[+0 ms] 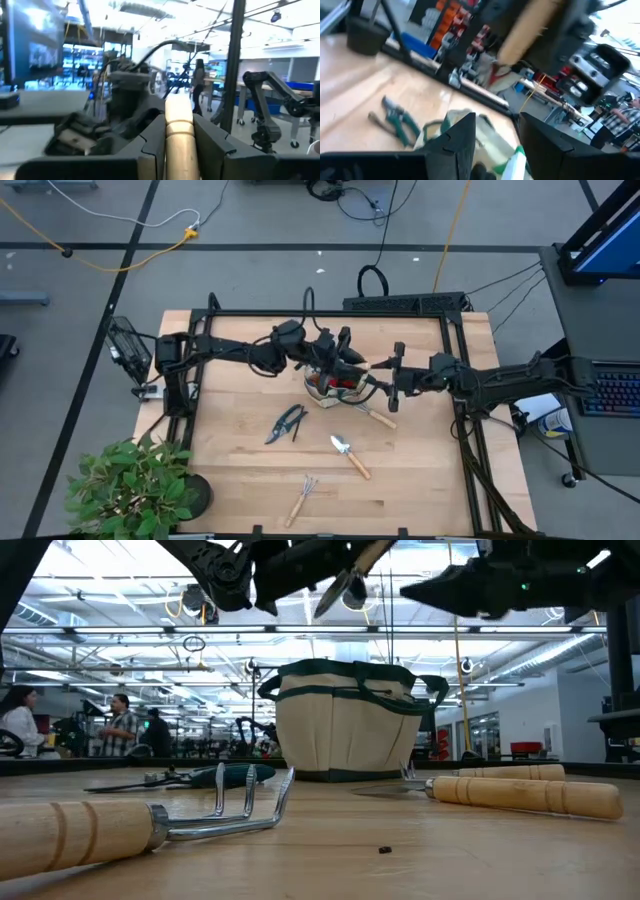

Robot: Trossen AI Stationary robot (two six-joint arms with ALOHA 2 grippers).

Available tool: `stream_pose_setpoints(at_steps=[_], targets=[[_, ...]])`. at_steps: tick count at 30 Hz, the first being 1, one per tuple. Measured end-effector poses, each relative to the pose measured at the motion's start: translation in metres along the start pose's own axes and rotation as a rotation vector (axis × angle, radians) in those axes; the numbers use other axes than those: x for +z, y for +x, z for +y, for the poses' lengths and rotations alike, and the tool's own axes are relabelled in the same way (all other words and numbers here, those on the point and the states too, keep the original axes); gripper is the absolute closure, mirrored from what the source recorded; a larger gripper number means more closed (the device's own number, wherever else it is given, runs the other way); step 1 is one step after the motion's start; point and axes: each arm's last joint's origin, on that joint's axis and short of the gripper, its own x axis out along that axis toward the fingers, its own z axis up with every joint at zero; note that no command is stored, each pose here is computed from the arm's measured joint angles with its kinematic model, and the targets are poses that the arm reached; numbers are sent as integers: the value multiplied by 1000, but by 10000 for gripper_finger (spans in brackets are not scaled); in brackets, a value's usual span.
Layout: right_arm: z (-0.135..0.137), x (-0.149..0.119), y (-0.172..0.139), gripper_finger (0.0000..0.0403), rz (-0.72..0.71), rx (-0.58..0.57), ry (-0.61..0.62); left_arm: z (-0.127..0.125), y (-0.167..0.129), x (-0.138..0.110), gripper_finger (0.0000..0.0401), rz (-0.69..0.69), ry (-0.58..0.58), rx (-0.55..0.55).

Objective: Pick & Place Garden tools in Gardening bag
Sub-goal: Put the left trowel into the gardening bag

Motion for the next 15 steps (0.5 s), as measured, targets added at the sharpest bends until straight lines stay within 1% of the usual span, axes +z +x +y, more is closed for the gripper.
stream_pose_setpoints(at_steps=[4,7,11,15], targets=[[-2,2,8,261,-89,-46,34,-8,7,3,321,-10,5,-25],[0,0,11,261,-103,-28,38,-12,10,1,326,-4,-5,-35],[5,-8,13,261,-25,10,63,-13,11,0,319,3,-25,-15],[12,-22,11,261,117,84,67,-9,11,-8,321,31,5,34]])
